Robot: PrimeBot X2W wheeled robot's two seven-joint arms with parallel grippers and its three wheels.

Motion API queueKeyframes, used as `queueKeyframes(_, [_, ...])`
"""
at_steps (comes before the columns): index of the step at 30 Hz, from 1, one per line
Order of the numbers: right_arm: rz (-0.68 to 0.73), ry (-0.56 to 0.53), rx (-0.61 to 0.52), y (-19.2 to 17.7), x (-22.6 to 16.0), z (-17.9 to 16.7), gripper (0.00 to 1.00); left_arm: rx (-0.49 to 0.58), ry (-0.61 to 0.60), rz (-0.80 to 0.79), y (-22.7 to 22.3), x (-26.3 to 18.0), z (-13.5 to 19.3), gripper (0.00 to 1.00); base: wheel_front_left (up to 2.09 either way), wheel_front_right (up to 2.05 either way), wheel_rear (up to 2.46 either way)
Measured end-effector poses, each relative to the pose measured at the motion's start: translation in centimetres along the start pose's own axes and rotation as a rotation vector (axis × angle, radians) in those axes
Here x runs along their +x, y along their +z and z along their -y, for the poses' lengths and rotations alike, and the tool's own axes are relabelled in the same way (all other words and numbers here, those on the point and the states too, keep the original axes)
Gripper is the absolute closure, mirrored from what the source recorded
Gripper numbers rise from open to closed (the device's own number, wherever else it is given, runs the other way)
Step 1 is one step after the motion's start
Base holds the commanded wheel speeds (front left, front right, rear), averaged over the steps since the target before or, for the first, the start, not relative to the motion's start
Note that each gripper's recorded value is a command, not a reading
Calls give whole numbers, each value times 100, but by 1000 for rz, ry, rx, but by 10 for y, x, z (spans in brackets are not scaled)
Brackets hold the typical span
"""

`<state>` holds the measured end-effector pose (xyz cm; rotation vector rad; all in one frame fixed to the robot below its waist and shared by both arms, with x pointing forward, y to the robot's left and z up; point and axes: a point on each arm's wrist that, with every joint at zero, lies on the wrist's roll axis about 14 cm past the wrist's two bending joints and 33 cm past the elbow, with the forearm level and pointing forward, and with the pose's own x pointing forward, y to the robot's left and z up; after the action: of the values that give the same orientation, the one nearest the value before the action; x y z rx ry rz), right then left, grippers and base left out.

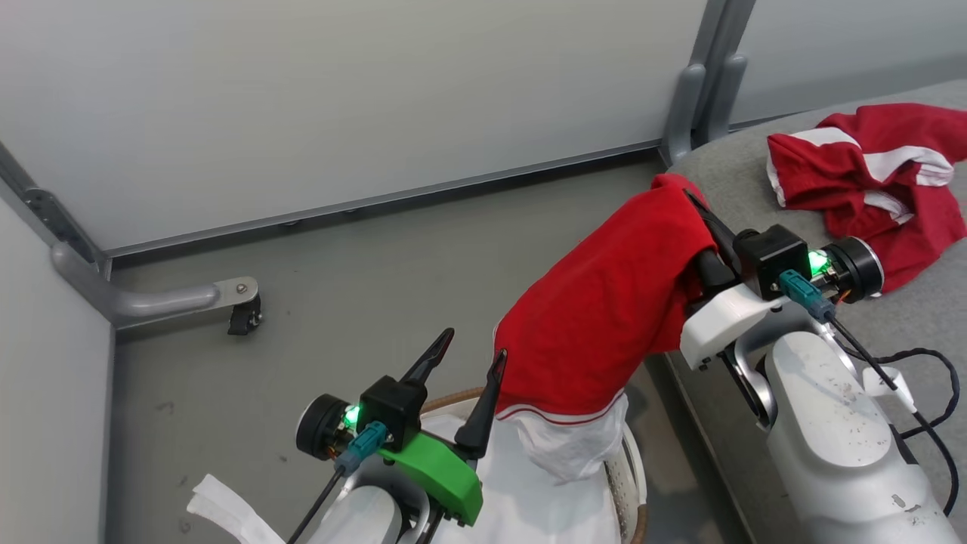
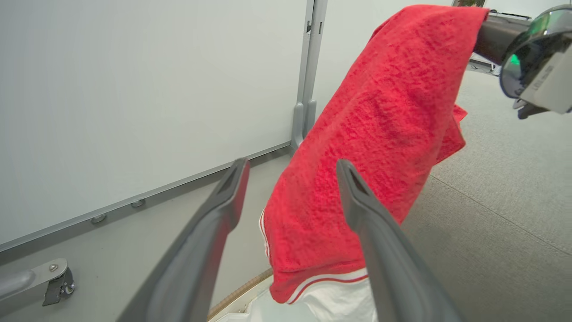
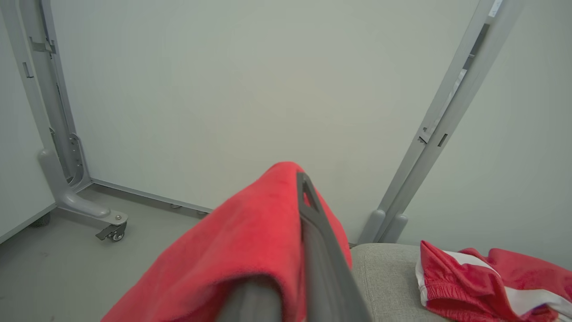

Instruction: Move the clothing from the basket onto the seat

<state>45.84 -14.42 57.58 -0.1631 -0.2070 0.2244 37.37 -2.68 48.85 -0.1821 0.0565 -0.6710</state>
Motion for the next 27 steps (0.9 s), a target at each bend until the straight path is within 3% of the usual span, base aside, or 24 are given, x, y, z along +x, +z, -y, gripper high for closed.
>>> queueKeyframes(19, [-64, -288, -86, -4, -79, 106, 100, -53, -296, -53, -22, 43, 89, 0, 0, 0, 0])
queueKeyframes(27, [-112, -373, -97, -14, -103, 132, 100, -81, -380, -85, -35, 53, 111, 0, 0, 0, 0])
